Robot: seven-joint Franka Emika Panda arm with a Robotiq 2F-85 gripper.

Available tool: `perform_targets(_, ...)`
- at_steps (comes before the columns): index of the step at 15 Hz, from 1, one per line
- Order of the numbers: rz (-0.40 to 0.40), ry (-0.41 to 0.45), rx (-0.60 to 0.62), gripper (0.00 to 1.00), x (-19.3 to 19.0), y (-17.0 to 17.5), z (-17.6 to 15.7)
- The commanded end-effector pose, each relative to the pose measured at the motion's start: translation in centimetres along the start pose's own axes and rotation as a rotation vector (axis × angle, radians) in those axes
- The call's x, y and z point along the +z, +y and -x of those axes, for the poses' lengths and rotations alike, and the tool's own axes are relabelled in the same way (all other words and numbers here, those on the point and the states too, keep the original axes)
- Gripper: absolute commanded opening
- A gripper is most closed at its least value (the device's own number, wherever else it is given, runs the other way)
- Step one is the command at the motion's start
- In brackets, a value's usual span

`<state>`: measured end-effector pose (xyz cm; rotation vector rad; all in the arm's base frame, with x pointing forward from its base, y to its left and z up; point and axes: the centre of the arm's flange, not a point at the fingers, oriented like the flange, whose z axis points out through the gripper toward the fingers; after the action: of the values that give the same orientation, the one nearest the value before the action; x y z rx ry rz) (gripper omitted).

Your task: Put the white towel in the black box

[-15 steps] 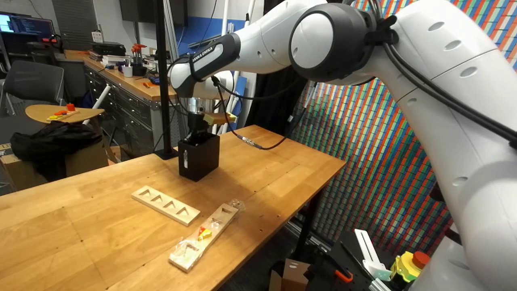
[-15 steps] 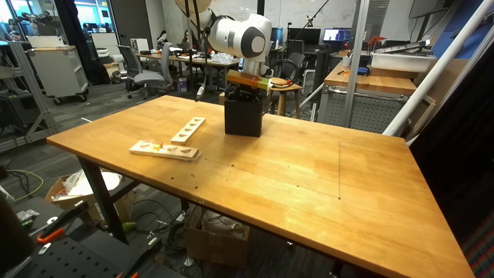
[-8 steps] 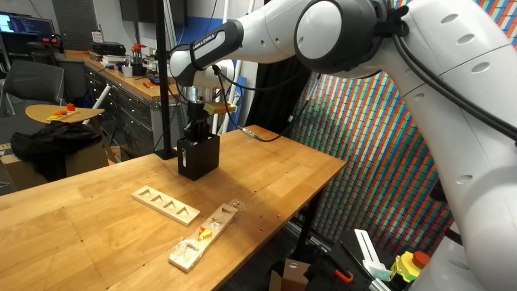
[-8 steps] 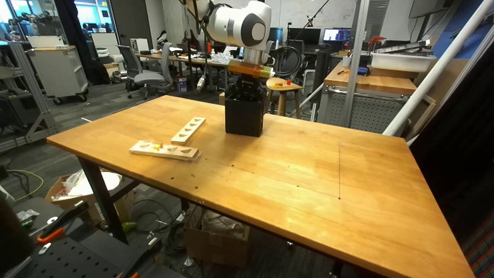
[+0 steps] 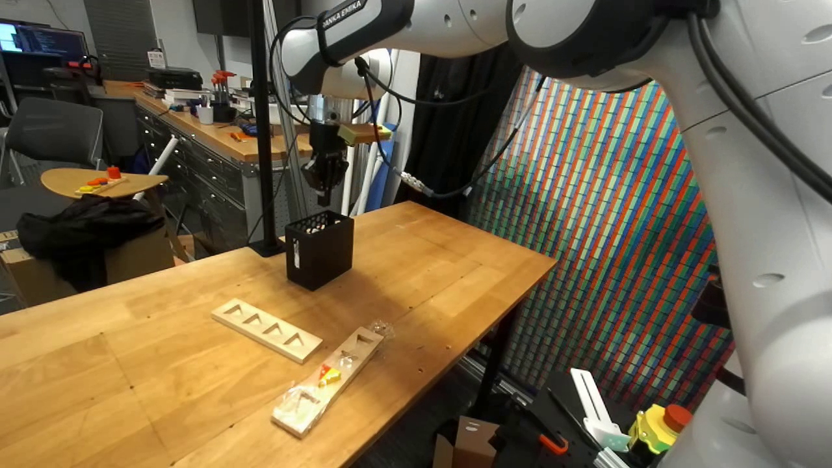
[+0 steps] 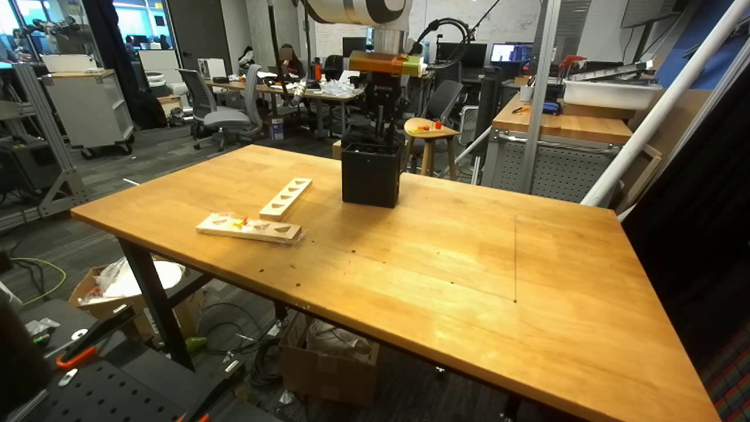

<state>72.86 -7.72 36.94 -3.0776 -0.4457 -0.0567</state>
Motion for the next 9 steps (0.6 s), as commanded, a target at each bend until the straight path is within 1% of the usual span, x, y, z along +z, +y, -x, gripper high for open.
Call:
perform_targets(1,0.031,0.084,-0.101,0.12,-2.9,-0.3,3.1)
perform_targets(3,0.057,0.113,-0.138,0.13,-4.0,-0.3,3.8)
perform_targets(4,0.066,0.133,-0.151,0.22,-4.3,-0.5,4.1)
perform_targets(5,0.073,0.149,-0.16,0.39,-4.8,-0.7,4.5)
perform_targets(6,0.06,0.105,-0.122,0.2,-3.6,0.4,1.8)
perform_targets(7,0.066,0.115,-0.131,0.27,-3.9,0.2,2.1)
perform_targets(8,0.068,0.117,-0.137,0.36,-4.1,0.1,2.4)
perform_targets(9,0.07,0.119,-0.141,0.4,-4.2,0.0,2.6)
